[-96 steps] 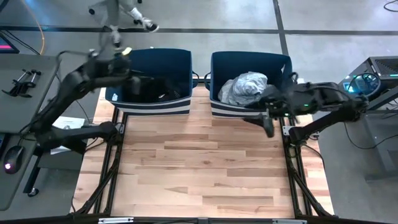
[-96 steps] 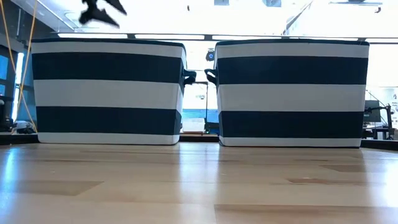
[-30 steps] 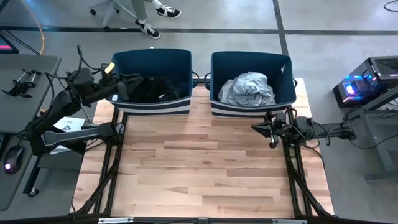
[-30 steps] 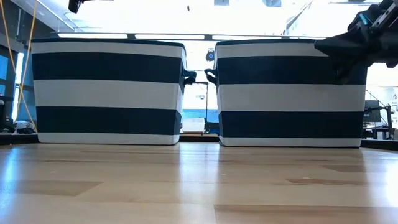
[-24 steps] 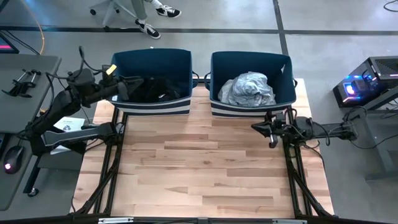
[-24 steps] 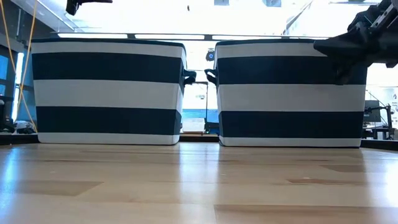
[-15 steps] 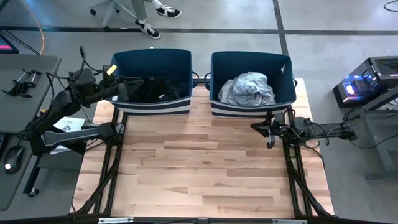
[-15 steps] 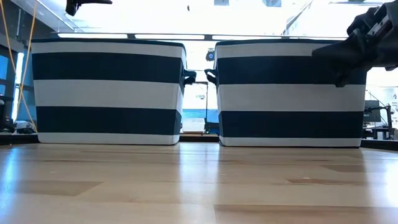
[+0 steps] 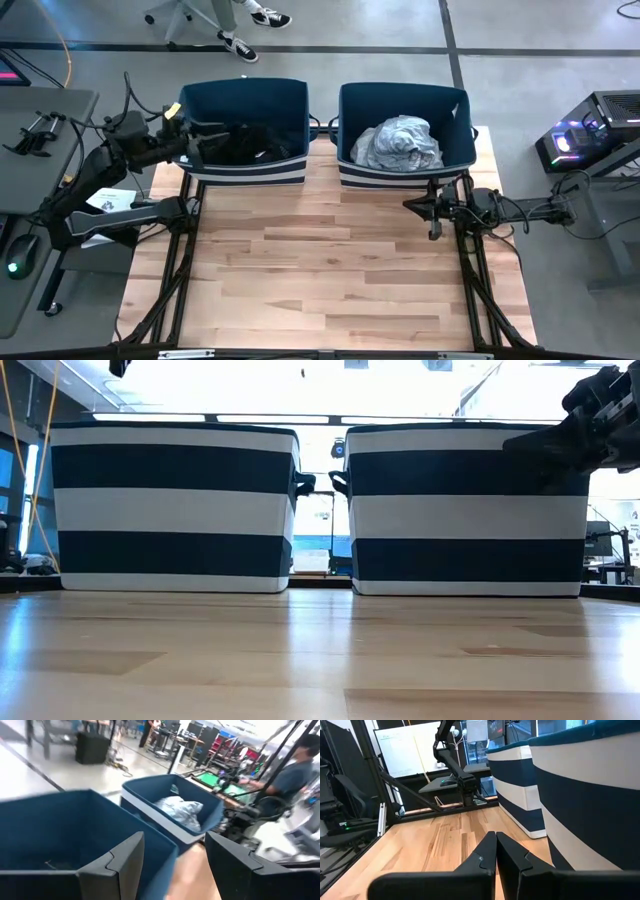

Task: Sort clothes
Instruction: Return to Home Position

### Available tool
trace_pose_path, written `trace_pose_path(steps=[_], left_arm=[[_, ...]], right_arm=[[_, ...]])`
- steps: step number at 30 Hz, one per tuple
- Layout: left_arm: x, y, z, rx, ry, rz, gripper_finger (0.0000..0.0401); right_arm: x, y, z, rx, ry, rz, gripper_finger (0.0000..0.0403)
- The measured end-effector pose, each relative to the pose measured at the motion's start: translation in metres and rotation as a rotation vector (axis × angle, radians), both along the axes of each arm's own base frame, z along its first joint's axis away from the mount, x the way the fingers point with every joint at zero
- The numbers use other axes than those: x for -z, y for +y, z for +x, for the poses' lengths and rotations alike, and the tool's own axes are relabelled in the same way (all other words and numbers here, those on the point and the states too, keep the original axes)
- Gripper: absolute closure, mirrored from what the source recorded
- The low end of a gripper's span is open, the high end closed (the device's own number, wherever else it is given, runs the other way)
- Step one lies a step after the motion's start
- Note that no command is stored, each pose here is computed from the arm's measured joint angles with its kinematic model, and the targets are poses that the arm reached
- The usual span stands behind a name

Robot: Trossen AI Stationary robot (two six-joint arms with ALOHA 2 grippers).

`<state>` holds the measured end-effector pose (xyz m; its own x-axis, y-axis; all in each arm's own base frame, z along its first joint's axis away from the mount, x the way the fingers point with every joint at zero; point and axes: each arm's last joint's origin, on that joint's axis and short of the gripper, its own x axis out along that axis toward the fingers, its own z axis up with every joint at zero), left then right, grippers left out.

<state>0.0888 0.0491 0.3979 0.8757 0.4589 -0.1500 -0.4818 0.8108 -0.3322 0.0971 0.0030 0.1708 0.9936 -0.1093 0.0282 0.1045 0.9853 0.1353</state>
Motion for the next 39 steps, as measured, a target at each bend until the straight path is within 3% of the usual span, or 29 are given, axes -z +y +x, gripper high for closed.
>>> trace_pose_path(steps=[5,11,15,19,22,26,32,34,39], left_arm=[[0.006,0.004,0.002,-0.054,0.041,0.117,0.0209],[0.051,0.012,0.018,-0.050,-0.007,0.138,0.0209],[0.086,0.014,0.030,0.041,-0.130,0.100,0.0209],[0.108,0.008,0.040,0.212,-0.366,0.121,0.0209],[0.126,0.004,0.044,0.276,-0.444,0.060,0.0209],[0.155,0.003,0.047,0.282,-0.364,-0.025,0.0209],[0.166,0.003,0.047,0.271,-0.387,-0.222,0.0208],[0.167,0.002,0.046,0.284,-0.357,-0.128,0.0208],[0.159,-0.009,0.044,0.343,-0.353,0.240,0.0208]], right_arm=[[0.000,0.000,0.000,0.000,0.000,0.000,0.0402],[0.000,0.000,0.000,-0.001,0.000,0.000,0.0402],[0.000,0.000,0.000,-0.001,0.000,0.000,0.0402],[0.000,0.000,0.000,-0.002,0.000,0.000,0.0402],[0.000,0.000,0.000,-0.002,0.000,0.000,0.0402],[0.000,0.000,0.000,-0.002,0.000,0.000,0.0402],[0.000,0.000,0.000,-0.002,0.000,0.000,0.0402],[0.000,0.000,0.000,-0.002,0.001,0.000,0.0402],[0.000,0.000,0.000,-0.002,0.001,0.000,0.0402]])
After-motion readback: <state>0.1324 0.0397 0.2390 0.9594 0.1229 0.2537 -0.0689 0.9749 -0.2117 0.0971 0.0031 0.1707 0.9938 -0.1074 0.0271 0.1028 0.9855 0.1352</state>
